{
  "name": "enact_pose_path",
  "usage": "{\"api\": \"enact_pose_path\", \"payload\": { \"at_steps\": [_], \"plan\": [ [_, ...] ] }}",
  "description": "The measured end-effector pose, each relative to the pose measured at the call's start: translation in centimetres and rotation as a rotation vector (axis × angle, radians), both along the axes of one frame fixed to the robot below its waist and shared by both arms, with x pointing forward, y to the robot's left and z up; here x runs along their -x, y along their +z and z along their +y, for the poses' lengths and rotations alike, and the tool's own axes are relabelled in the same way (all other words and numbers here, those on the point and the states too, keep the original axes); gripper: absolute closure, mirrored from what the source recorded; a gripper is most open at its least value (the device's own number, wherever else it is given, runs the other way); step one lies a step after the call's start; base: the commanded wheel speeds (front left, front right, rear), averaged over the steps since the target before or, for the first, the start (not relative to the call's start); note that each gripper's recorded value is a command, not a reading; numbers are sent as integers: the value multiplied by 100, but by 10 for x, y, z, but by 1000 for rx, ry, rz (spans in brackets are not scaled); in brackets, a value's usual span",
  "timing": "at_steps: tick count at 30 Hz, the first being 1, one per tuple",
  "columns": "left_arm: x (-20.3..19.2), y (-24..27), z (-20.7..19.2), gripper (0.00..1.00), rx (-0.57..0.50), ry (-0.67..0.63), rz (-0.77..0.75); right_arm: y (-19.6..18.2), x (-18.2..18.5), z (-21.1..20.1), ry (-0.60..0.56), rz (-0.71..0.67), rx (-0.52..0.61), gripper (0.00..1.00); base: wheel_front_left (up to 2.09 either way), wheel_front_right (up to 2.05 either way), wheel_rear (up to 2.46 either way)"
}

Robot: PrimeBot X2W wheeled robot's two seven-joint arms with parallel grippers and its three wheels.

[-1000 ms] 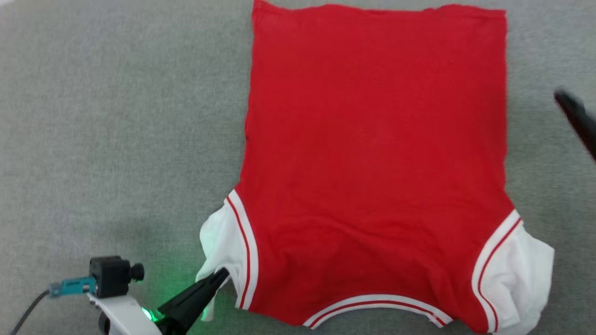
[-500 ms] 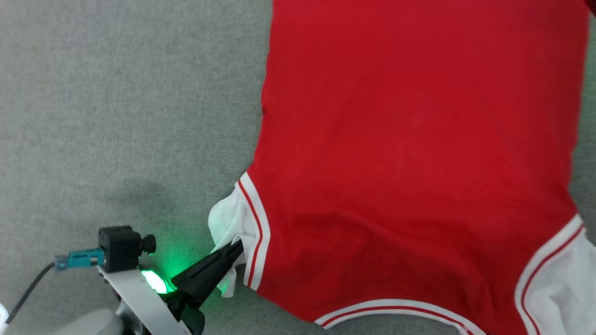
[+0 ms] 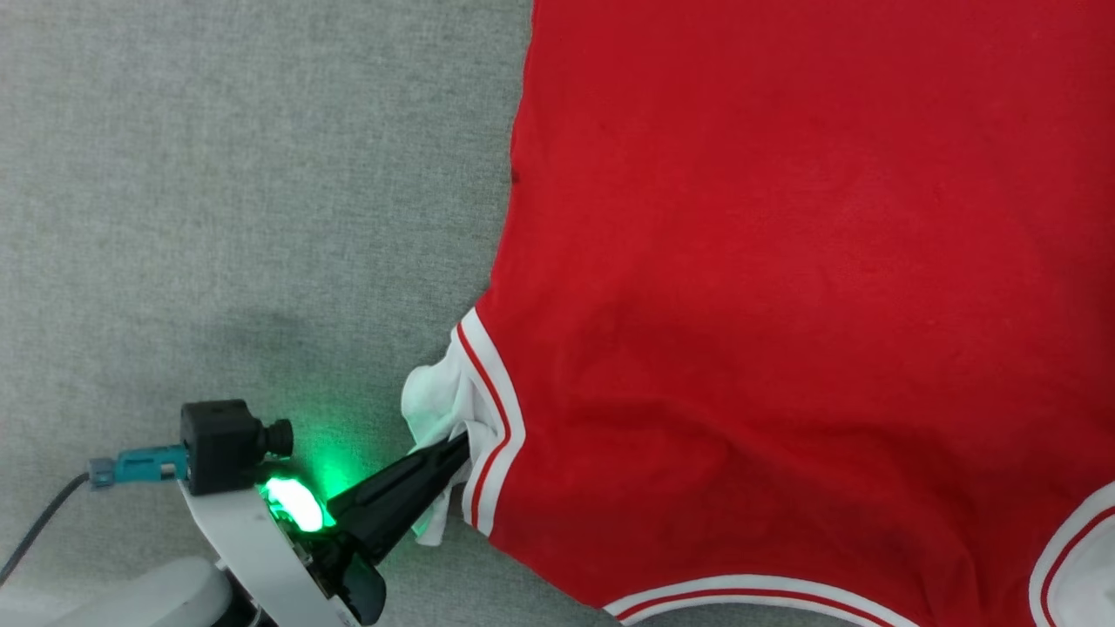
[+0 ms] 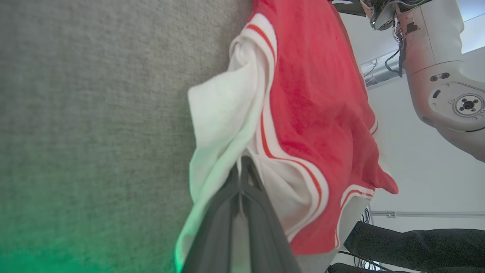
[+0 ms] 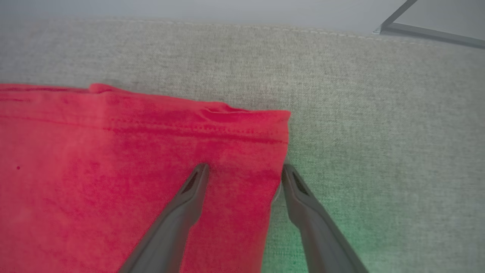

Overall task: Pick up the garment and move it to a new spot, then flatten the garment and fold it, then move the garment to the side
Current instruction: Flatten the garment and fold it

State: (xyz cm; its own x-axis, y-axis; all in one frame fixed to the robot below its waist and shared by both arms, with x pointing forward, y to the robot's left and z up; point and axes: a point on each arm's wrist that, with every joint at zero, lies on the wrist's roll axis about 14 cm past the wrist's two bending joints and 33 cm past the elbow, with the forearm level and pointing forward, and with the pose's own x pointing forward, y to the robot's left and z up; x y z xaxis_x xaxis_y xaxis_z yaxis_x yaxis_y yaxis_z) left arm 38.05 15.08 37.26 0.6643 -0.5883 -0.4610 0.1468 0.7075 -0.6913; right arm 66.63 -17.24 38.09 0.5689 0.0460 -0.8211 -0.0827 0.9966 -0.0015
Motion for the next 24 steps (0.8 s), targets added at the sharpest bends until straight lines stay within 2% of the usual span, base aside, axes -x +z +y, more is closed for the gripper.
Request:
{"api": "enact_pose_path", "payload": {
  "at_steps": [2, 3, 4, 5, 6, 17, 24],
  "plan": [
    [0, -1, 0, 100, 1, -4, 3, -2, -1, 1, -6, 9, -9, 0, 0, 0, 0],
    [-1, -1, 0, 100, 1, -5, 3, -2, 0, 1, -8, 11, -8, 5, 0, 0, 0],
    [-1, -1, -1, 100, 2, -6, 4, -3, 0, 2, -5, 15, -7, 50, 0, 0, 0],
    [-1, -1, -1, 100, 3, -6, 6, -2, 0, 2, -7, 15, -9, 63, 0, 0, 0],
    [-1, -1, -1, 100, 3, -7, 5, -2, -1, 2, -10, 11, -11, 100, 0, 0, 0],
    [-11, 10, -1, 100, 9, 30, -47, 9, 5, -6, 4, -63, 13, 100, 0, 0, 0],
    [-7, 25, 6, 100, -7, 58, -92, 20, 48, -12, 86, -72, 15, 100, 0, 0, 0]
  ]
}}
